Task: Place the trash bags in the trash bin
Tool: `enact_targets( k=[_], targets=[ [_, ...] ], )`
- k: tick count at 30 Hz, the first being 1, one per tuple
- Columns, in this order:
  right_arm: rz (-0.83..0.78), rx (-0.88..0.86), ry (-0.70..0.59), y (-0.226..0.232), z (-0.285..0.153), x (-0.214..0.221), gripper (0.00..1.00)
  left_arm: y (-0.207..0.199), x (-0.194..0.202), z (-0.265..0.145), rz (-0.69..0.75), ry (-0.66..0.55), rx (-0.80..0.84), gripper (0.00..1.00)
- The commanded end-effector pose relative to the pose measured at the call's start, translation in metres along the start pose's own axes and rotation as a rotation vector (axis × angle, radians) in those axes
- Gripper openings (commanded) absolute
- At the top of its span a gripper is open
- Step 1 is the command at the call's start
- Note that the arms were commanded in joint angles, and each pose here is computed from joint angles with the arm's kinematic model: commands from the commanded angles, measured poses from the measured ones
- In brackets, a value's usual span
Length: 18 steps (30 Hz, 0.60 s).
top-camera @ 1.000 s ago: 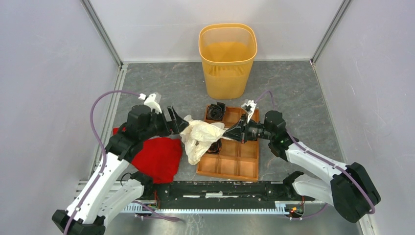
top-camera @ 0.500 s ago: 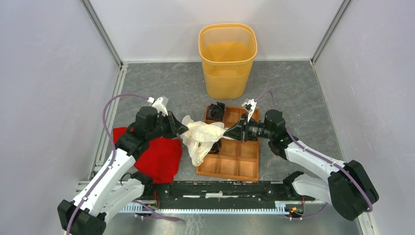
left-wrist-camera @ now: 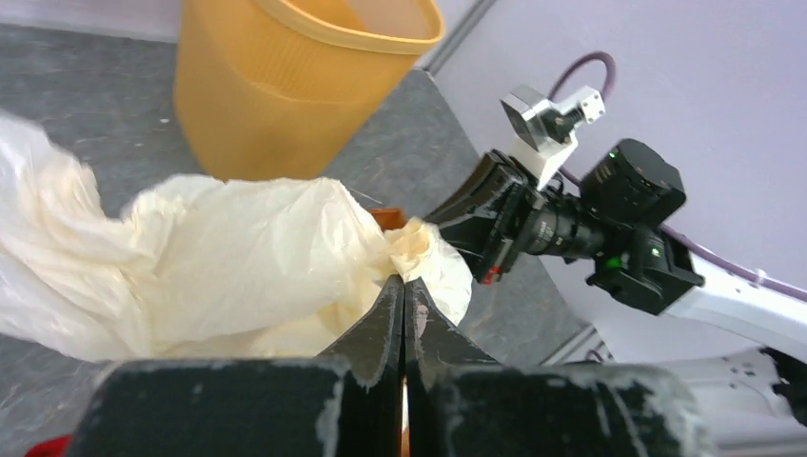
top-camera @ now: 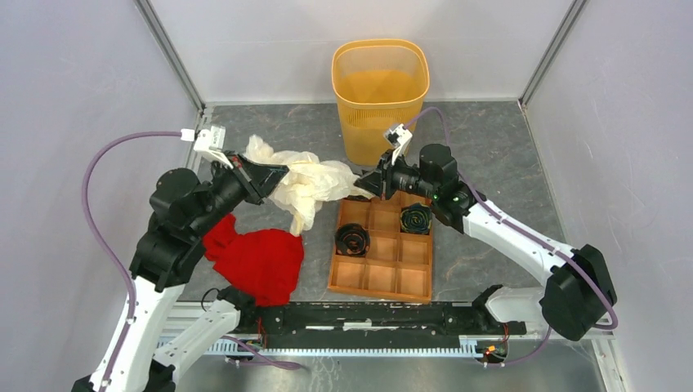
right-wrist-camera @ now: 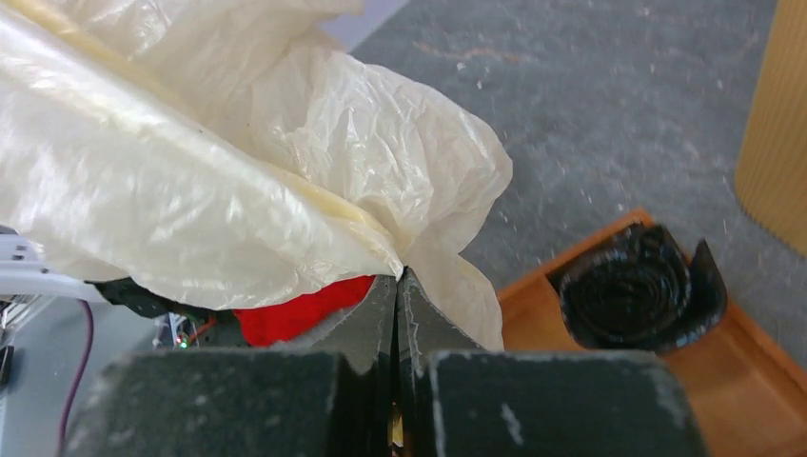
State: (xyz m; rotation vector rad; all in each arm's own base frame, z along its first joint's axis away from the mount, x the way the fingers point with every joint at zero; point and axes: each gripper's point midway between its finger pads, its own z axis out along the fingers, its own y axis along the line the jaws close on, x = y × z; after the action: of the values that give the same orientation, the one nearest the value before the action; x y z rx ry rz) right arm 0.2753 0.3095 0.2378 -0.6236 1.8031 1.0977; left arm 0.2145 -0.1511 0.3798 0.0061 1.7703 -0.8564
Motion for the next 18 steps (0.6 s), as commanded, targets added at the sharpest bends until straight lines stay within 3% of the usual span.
enact_targets(
  k=[1,3,8,11,18],
  targets=[
    [-0.028,0.042,-0.08,0.004,0.007,-0.037,0.01,-0.018,0.025,0.016,-0.062,0.176,0.102,0.02],
    [-0.045,0.038,-0.078,0.005,0.01,-0.042,0.02,-0.013,0.031,0.019,-0.077,0.206,0.078,0.02],
    [-0.106,0.139,0.0,-0.017,0.008,-0.03,0.38,0.008,0.031,0.018,-0.131,0.186,-0.061,0.02],
    [-0.163,0.285,0.112,-0.042,-0.008,-0.013,0.53,0.02,0.027,0.019,-0.178,0.14,-0.131,0.02],
    [-0.293,0.487,0.237,-0.055,-0.059,0.004,0.72,0.052,0.014,0.016,-0.238,0.024,-0.314,0.02]
  ],
)
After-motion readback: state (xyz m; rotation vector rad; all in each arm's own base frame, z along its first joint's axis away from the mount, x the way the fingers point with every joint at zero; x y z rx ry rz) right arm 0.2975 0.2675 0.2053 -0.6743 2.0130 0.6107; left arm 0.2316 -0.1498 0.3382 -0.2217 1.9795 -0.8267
